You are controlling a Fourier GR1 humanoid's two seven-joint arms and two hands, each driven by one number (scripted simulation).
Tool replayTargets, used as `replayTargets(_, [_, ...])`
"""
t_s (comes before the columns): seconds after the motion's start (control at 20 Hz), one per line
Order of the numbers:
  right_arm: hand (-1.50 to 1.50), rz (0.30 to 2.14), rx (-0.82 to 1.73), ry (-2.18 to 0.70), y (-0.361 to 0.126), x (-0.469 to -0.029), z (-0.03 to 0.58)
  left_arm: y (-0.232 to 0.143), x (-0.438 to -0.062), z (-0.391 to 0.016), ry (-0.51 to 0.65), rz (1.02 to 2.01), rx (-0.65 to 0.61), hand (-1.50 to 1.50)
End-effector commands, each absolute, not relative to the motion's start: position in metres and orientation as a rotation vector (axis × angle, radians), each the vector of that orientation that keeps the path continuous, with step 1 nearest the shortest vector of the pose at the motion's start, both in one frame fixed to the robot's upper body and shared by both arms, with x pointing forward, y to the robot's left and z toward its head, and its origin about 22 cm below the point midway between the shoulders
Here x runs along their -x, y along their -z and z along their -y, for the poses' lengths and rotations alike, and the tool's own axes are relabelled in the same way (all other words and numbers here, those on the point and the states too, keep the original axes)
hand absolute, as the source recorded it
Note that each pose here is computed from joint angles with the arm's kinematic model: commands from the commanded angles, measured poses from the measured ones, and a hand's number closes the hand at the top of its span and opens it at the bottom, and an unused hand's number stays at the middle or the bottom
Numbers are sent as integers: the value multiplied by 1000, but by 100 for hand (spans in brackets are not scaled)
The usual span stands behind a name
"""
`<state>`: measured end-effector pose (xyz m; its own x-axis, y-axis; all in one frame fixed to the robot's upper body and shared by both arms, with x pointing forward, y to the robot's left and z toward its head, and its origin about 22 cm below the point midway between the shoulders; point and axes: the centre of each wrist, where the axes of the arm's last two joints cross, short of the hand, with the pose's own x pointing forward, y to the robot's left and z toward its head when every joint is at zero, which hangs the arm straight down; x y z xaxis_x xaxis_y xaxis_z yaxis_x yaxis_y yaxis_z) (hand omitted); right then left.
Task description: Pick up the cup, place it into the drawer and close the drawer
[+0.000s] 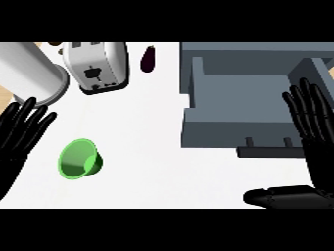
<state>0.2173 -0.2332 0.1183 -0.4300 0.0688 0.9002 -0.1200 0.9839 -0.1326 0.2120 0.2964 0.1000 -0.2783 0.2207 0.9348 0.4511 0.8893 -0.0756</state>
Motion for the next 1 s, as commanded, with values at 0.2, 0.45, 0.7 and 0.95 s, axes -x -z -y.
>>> replayTargets(0.2, [-150,1949,-69,-246,-116,-227,245,-68,-228,-350,221,1774,521,-150])
replayTargets(0.45, [-150,1979,-69,-232,-135,-246,237,-19,-238,-355,224,1701,483,-150])
replayTargets(0.7, [-150,1989,-70,-263,-138,-258,256,2,-248,-377,239,1656,421,-150])
replayTargets(0.95, [-150,1998,-63,-271,-132,-273,239,28,-264,-384,231,1641,361,-150])
